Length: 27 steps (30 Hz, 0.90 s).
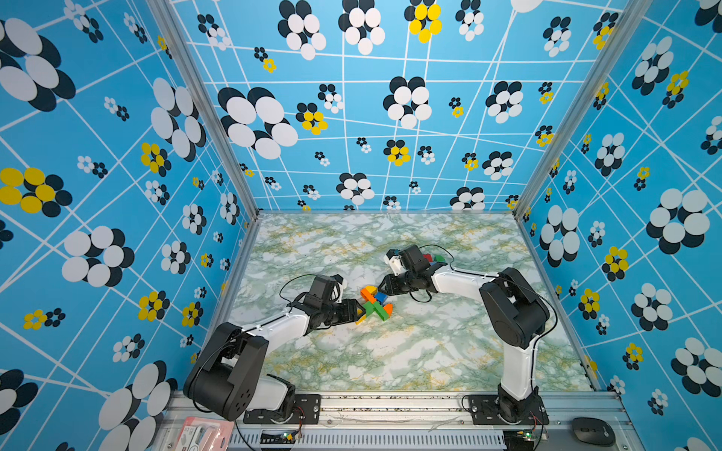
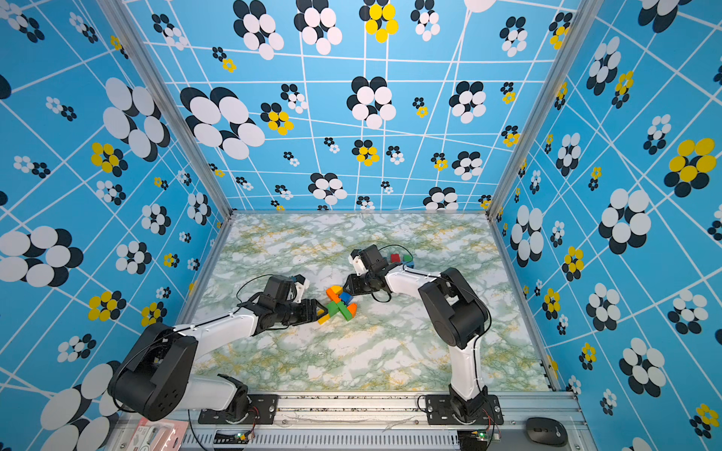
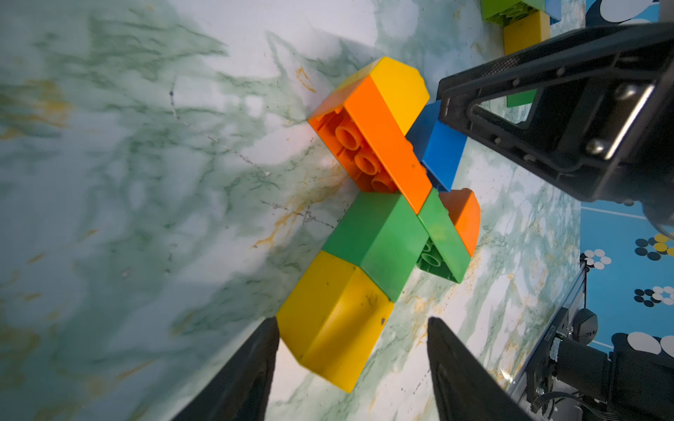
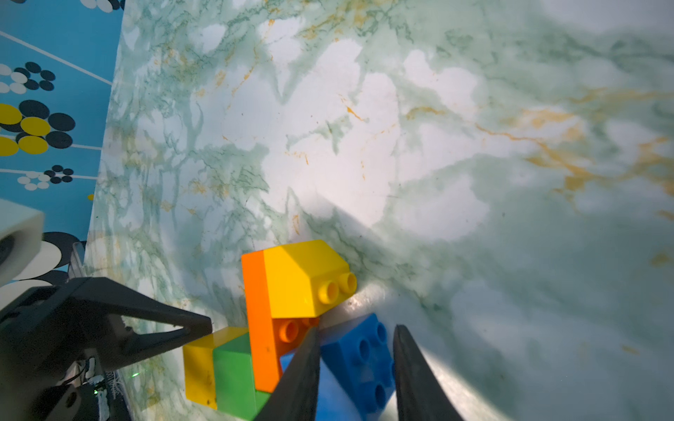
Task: Assemble a fork with lego
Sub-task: Assemble the lego brick with the lego brick.
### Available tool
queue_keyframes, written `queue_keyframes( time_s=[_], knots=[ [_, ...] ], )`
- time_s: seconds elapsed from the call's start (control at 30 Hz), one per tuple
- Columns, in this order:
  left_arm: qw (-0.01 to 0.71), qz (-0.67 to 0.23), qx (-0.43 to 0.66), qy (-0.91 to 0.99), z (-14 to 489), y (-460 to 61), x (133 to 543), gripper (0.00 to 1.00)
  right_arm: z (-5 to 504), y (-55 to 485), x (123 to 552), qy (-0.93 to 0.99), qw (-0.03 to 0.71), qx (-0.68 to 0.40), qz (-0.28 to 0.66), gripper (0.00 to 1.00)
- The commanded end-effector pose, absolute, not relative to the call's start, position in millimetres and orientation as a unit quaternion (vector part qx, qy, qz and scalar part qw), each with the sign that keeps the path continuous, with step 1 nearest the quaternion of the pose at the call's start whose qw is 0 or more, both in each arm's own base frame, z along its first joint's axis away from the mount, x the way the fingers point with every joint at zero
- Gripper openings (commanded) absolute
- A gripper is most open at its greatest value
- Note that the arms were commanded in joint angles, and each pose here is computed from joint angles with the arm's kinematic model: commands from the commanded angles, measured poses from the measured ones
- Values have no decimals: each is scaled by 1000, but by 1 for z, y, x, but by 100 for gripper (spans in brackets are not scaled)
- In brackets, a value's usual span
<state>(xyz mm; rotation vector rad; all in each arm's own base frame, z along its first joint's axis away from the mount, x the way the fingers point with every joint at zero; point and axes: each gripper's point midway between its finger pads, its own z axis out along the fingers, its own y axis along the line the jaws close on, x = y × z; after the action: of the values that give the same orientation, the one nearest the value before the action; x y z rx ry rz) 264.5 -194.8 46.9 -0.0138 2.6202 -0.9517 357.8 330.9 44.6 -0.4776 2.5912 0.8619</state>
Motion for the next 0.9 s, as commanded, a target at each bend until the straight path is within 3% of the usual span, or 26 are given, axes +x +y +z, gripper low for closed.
queue_keyframes(
  time_s=[0.0, 0.17, 0.4, 0.87],
  knots=[
    [166, -316, -22, 934, 37, -187, 256, 73, 41, 330, 355, 919, 174, -176, 307, 35],
    [169, -303, -50, 937, 40, -179, 253, 77, 42, 328, 355, 920, 175, -175, 303, 35],
    [165, -328, -61, 928, 47, -190, 242, 62, 40, 329, 354, 920, 171, -178, 303, 34],
    [161, -337, -58, 926, 45, -201, 252, 51, 35, 327, 350, 923, 160, -179, 302, 30]
  ],
)
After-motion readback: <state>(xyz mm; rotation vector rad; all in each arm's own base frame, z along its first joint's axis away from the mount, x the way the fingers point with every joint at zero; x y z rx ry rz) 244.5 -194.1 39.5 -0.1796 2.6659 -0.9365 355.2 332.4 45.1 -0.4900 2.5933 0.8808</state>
